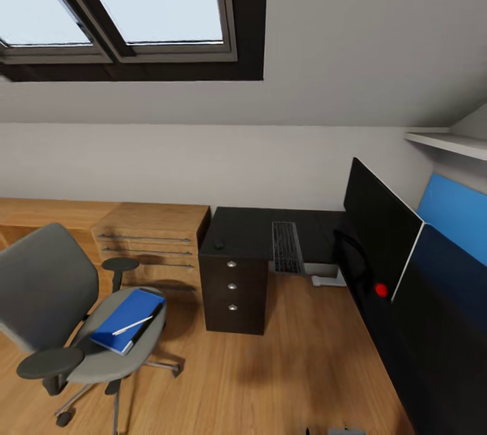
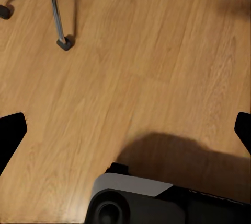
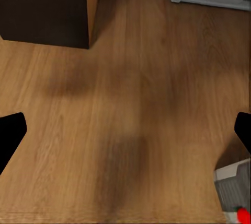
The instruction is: In the bedroom, organize the workspace by keeping the computer under the desk, ensuring the monitor is on the desk, placing the keyboard on the desk next to the monitor, placing the mouse on the desk next to the keyboard, moving the folder from the swivel chair onto the desk next to the mouse, stacking the notebook on top of the folder with the pen on top of the notebook, and positioning the swivel chair next to the desk.
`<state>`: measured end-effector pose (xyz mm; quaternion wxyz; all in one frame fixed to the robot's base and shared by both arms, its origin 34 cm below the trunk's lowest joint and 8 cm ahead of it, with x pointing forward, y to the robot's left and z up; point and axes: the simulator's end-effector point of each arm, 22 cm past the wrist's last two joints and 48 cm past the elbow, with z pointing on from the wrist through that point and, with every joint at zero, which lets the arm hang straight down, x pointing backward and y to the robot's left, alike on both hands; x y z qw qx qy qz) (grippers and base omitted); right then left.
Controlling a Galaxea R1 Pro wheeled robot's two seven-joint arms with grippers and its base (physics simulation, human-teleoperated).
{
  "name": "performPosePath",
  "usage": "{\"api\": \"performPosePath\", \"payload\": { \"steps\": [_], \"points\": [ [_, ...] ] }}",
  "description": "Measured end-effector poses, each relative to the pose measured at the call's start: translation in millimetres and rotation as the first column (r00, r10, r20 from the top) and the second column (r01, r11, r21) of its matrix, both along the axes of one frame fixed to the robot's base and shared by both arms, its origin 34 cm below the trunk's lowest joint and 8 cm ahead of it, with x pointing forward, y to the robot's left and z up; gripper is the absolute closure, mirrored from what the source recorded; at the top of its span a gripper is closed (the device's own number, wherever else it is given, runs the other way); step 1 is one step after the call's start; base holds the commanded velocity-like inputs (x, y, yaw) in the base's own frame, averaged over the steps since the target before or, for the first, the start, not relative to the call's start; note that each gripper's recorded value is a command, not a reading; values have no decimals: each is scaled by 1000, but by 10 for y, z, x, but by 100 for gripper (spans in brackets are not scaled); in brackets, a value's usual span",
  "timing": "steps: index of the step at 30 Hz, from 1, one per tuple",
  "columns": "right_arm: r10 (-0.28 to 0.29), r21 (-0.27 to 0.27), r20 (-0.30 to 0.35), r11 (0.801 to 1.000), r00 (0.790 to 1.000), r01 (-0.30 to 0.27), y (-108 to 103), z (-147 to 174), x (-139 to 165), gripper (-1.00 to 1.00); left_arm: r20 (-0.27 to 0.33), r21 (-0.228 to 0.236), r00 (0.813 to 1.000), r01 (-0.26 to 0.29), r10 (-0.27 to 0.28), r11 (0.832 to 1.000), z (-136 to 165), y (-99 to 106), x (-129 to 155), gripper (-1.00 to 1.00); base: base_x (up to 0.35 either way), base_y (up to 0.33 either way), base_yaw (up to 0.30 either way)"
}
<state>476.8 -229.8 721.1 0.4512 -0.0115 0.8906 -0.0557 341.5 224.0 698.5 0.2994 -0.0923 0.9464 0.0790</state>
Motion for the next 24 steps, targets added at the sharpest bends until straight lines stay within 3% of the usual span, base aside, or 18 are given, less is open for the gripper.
{"api": "performPosePath", "payload": {
  "steps": [8, 13, 19, 22, 24],
  "points": [
    [5, -4, -12, 1000, 1000, -5, -4, -38, -45, -100, 0, 1, 1000, -4, 4, 1000, 0, 13, 0, -100, -337, 0, -8],
    [12, 2, -9, 1000, 1000, -12, 52, -27, -36, -100, 0, 1, 1000, -4, 4, 1000, -1, 15, 1, -100, -337, -3, -174],
    [20, 26, 58, 999, 998, -21, 188, 154, 145, -100, 0, 1, 1000, -5, 5, 1000, 0, 17, 1, -100, -292, -159, -48],
    [33, 59, 163, 997, 986, -43, 378, 554, 529, -100, 2, 3, 1000, -5, 5, 1000, 4, 20, 1, -100, -91, -299, -8],
    [34, 68, 183, 997, 983, -47, 424, 694, 660, -100, 2, 4, 1000, -5, 5, 1000, 4, 23, 0, -100, -42, -282, -4]
  ]
}}
